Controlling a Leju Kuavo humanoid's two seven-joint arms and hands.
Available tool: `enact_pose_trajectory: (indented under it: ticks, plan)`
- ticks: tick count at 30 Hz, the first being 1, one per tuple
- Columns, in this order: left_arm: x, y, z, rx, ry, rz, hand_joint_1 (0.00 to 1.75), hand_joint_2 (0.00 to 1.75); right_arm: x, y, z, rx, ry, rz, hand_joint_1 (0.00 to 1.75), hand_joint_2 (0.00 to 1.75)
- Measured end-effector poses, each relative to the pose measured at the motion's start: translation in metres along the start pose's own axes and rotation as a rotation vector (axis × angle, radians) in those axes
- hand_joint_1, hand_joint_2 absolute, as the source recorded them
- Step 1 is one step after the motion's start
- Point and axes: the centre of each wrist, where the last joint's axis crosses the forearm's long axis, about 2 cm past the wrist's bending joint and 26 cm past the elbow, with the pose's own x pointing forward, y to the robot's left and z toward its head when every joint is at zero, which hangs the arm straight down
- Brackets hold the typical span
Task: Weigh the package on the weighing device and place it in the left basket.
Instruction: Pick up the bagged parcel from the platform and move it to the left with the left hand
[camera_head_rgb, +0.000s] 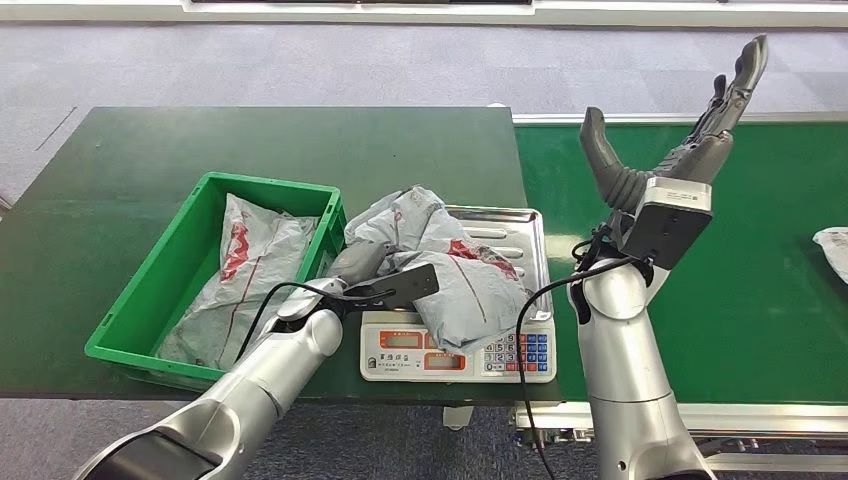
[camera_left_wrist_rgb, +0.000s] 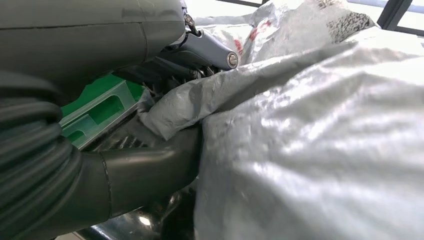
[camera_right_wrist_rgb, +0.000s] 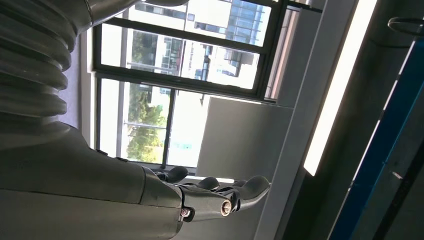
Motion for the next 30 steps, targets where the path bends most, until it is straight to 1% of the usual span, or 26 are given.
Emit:
enact_pose_trajectory:
  ticks: [4, 10, 12, 15, 19, 23, 27, 29, 30]
  plan:
    - [0.0, 0.0, 0.0, 0.002, -0.001, 0.001, 1.75, 1.75, 0.0, 0.0, 0.0, 0.0, 0.0, 0.0, 0.0, 1.75]
    - [-0.002, 0.0, 0.001, 0.095, -0.051, 0.061, 1.75, 1.75, -0.001, -0.001, 0.005, 0.006, 0.007, 0.003, 0.0, 1.75]
    - [-0.002, 0.001, 0.001, 0.143, -0.078, 0.099, 1.75, 1.75, -0.001, -0.001, 0.007, 0.008, 0.008, 0.006, 0.0, 1.75]
    - [-0.003, 0.008, 0.001, 0.254, -0.15, 0.192, 1.75, 1.75, -0.002, -0.002, 0.01, 0.012, 0.013, 0.011, 0.0, 1.75]
    - [0.002, 0.027, 0.0, 0.402, -0.252, 0.313, 1.75, 1.75, -0.005, -0.005, 0.019, 0.019, 0.022, 0.021, 0.0, 1.75]
    - [0.01, 0.057, 0.006, 0.569, -0.345, 0.406, 1.75, 1.75, -0.008, -0.011, 0.032, 0.018, 0.034, 0.041, 0.0, 1.75]
    - [0.008, 0.088, 0.023, 0.756, -0.399, 0.424, 1.75, 1.75, -0.01, -0.022, 0.047, 0.006, 0.048, 0.075, 0.0, 1.75]
    - [0.002, 0.099, 0.035, 0.855, -0.409, 0.396, 1.75, 1.75, -0.011, -0.029, 0.054, -0.003, 0.06, 0.094, 0.0, 1.75]
    - [-0.002, 0.104, 0.04, 0.908, -0.4, 0.368, 1.75, 1.75, -0.011, -0.032, 0.058, -0.006, 0.064, 0.105, 0.0, 1.75]
